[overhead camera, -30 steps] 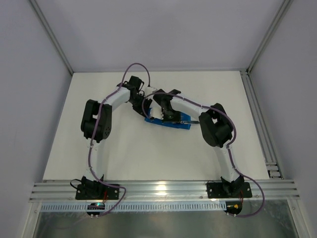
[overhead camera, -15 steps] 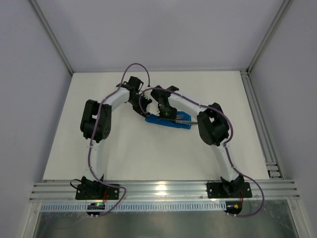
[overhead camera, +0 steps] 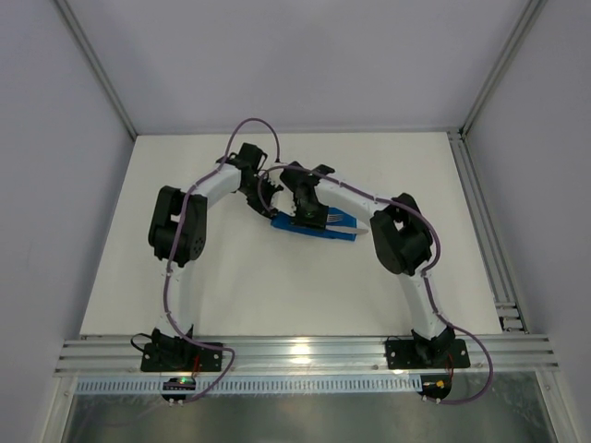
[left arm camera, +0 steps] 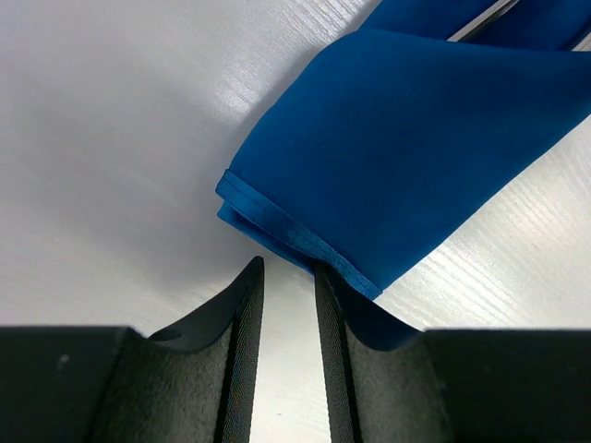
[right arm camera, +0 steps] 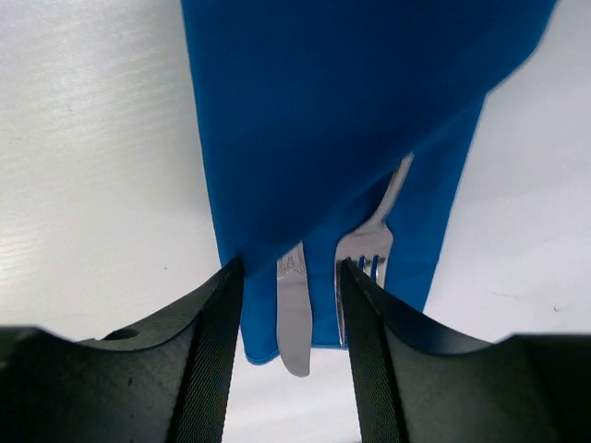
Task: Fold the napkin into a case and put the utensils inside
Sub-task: Insert the knife into the folded napkin.
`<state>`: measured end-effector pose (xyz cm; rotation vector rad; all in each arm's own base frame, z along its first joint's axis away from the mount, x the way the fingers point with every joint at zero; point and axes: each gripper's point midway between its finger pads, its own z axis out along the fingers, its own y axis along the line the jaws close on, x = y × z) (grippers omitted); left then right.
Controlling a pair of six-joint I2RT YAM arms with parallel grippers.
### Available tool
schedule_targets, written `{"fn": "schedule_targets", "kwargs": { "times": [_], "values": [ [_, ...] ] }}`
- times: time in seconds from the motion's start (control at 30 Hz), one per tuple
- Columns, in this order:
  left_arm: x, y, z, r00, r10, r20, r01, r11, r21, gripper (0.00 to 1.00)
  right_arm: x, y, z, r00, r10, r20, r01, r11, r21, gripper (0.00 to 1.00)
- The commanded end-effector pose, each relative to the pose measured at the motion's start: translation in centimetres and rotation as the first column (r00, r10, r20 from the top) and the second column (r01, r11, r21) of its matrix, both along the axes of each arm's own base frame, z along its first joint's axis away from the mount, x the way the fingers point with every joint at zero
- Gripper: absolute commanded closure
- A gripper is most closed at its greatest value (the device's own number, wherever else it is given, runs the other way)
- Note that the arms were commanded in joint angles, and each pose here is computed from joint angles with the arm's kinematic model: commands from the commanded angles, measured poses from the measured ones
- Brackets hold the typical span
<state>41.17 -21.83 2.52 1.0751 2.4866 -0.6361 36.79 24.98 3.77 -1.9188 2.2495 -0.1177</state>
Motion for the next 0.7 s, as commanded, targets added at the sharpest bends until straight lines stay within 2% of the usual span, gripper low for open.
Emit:
{"fn": "schedule_targets", "kwargs": {
  "times": [0.0, 0.17, 0.23, 0.27, 0.3, 0.33, 0.37, 0.4, 0.43, 0.47, 0.53, 0.6, 0.67],
  "values": [
    [0.0, -0.2, 2.3, 0.998, -0.029, 0.060, 0.029, 1.000, -0.004, 0.69, 2.6, 0.3, 6.6, 0.970, -0.095, 0.223, 0.075, 0.992, 0.096, 0.50],
    [-0.1, -0.2, 2.5, 0.997, -0.033, 0.064, 0.034, 0.999, -0.005, 0.69, 1.9, -1.8, 11.1, 0.914, -0.229, 0.334, 0.178, 0.968, 0.176, 0.48],
    [-0.1, -0.2, 2.5, 0.997, -0.034, 0.064, 0.035, 0.999, -0.008, 0.69, 1.2, -3.5, 13.0, 0.827, -0.431, 0.360, 0.326, 0.891, 0.318, 0.48],
    [-0.2, -0.2, 2.5, 0.997, -0.035, 0.063, 0.035, 0.999, -0.009, 0.69, 1.5, -5.1, 14.0, 0.743, -0.544, 0.390, 0.416, 0.832, 0.368, 0.51],
    [-0.2, -0.2, 2.6, 0.997, -0.034, 0.063, 0.035, 0.999, -0.007, 0.69, 1.1, -7.8, 14.5, 0.579, -0.755, 0.307, 0.587, 0.647, 0.487, 0.53],
    [-0.2, -0.2, 2.5, 0.997, -0.035, 0.062, 0.036, 0.999, -0.007, 0.69, 0.9, -9.8, 14.3, 0.466, -0.849, 0.250, 0.675, 0.524, 0.519, 0.56],
    [-0.2, -0.2, 2.5, 0.997, -0.035, 0.064, 0.035, 0.999, -0.006, 0.68, 0.3, -11.4, 13.5, 0.361, -0.919, 0.157, 0.754, 0.387, 0.532, 0.59],
    [-0.1, -0.2, 2.6, 0.997, -0.035, 0.066, 0.035, 0.999, -0.006, 0.69, -0.9, -13.5, 11.4, 0.264, -0.959, 0.103, 0.825, 0.280, 0.491, 0.70],
    [-0.1, -0.2, 2.6, 0.997, -0.035, 0.067, 0.035, 0.999, -0.007, 0.68, -1.7, -16.3, 10.1, 0.108, -0.992, 0.060, 0.875, 0.124, 0.467, 0.75],
    [-0.1, -0.2, 2.7, 0.997, -0.034, 0.068, 0.034, 0.999, -0.008, 0.68, -3.3, -17.9, 7.6, 0.057, -0.995, 0.077, 0.907, 0.084, 0.413, 0.82],
    [-0.1, -0.2, 2.8, 0.997, -0.034, 0.069, 0.034, 0.999, -0.008, 0.68, -3.6, -18.6, 6.3, -0.002, -0.998, 0.070, 0.910, 0.027, 0.414, 0.89],
    [-0.1, -0.2, 2.8, 0.997, -0.033, 0.070, 0.033, 0.999, -0.005, 0.68, -3.9, -19.4, 5.2, -0.030, -0.994, 0.105, 0.915, 0.015, 0.403, 0.95],
    [-0.1, -0.1, 2.8, 0.997, -0.034, 0.073, 0.034, 0.999, -0.002, 0.69, -3.6, -19.6, 3.9, -0.038, -0.990, 0.133, 0.925, 0.015, 0.380, 0.96]
  ]
}}
